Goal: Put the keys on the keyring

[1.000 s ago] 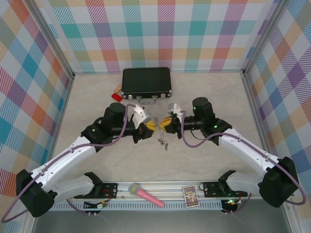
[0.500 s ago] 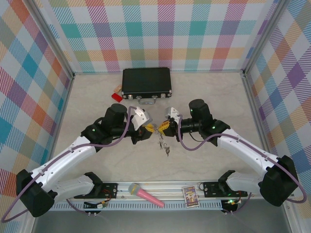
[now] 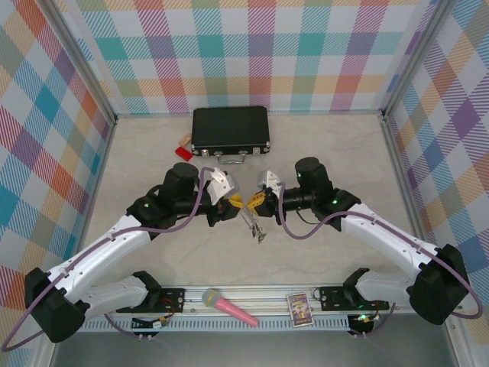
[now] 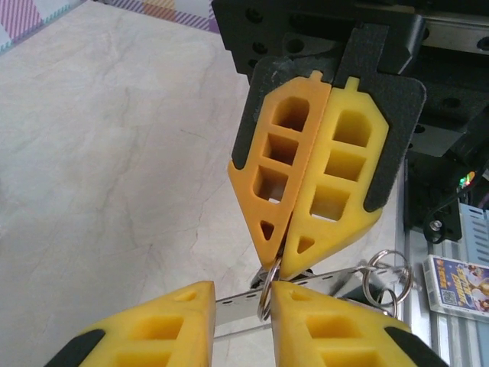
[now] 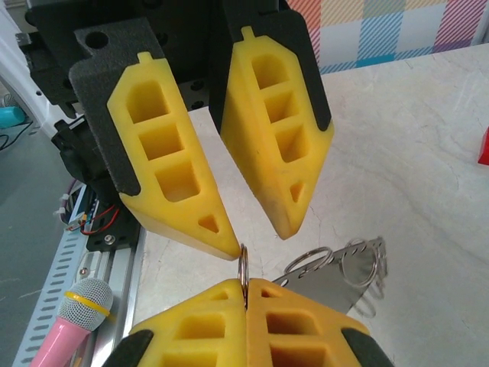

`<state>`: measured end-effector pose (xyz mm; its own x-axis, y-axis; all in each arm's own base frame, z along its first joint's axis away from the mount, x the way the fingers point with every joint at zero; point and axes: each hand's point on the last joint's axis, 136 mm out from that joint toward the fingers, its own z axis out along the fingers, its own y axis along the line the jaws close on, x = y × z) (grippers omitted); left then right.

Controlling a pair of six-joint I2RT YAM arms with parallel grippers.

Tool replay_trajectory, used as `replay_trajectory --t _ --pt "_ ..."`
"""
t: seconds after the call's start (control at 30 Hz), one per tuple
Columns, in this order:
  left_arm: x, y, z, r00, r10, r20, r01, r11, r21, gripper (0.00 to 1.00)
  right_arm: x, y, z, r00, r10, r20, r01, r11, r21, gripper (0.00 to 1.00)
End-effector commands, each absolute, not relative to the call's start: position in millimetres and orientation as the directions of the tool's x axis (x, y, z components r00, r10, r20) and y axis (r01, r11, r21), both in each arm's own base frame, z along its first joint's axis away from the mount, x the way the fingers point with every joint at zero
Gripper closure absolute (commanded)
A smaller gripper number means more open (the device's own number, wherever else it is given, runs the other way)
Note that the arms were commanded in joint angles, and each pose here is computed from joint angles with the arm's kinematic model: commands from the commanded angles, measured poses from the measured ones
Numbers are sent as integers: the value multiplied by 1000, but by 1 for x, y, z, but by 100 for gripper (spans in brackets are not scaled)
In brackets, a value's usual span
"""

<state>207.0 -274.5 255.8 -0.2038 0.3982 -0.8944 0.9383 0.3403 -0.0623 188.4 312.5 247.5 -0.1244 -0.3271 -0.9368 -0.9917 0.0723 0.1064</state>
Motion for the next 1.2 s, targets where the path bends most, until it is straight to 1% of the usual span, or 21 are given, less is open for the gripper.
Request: replay_trajectory --t 0.0,0.27,0.47,0.5,0.57,0.6,0.87,0.9,0.93,1.07,1.17 --pt "201 -278 256 -200 398 -895 953 290 -84 76 186 318 271 -43 -286 -957 -999 31 36 100" --pt "195 -282 254 -213 403 -890 960 258 -113 79 182 321 272 -40 -284 -958 -999 12 38 100" --pt "196 -284 254 -215 399 -891 960 252 -119 85 179 322 271 -37 -287 -957 -999 2 38 100" --pt "196 -284 252 -218 402 -889 960 251 -121 86 178 322 272 -35 -285 -958 -999 0 37 100" --pt "195 -284 250 -218 409 -886 961 249 -121 99 178 322 272 -34 -283 -959 -999 -4 37 100" --pt "196 -284 250 -218 411 -885 961 249 -121 100 177 321 273 -33 -281 -959 -999 -4 36 100" --pt "197 -282 256 -197 389 -900 959 266 -95 100 180 318 275 -27 -273 -962 -999 30 20 100" --pt "198 -282 258 -197 379 -904 957 274 -93 100 182 318 275 -29 -273 -961 -999 46 17 94" --pt "199 -281 260 -192 367 -910 955 283 -88 100 184 316 276 -31 -274 -961 -998 66 13 79" --pt "203 -281 273 -164 293 -942 948 312 -68 100 195 309 277 -27 -263 -964 -987 161 -16 66" --pt "204 -281 286 -157 214 -964 941 329 -81 100 202 301 279 -17 -241 -970 -970 241 -43 63"
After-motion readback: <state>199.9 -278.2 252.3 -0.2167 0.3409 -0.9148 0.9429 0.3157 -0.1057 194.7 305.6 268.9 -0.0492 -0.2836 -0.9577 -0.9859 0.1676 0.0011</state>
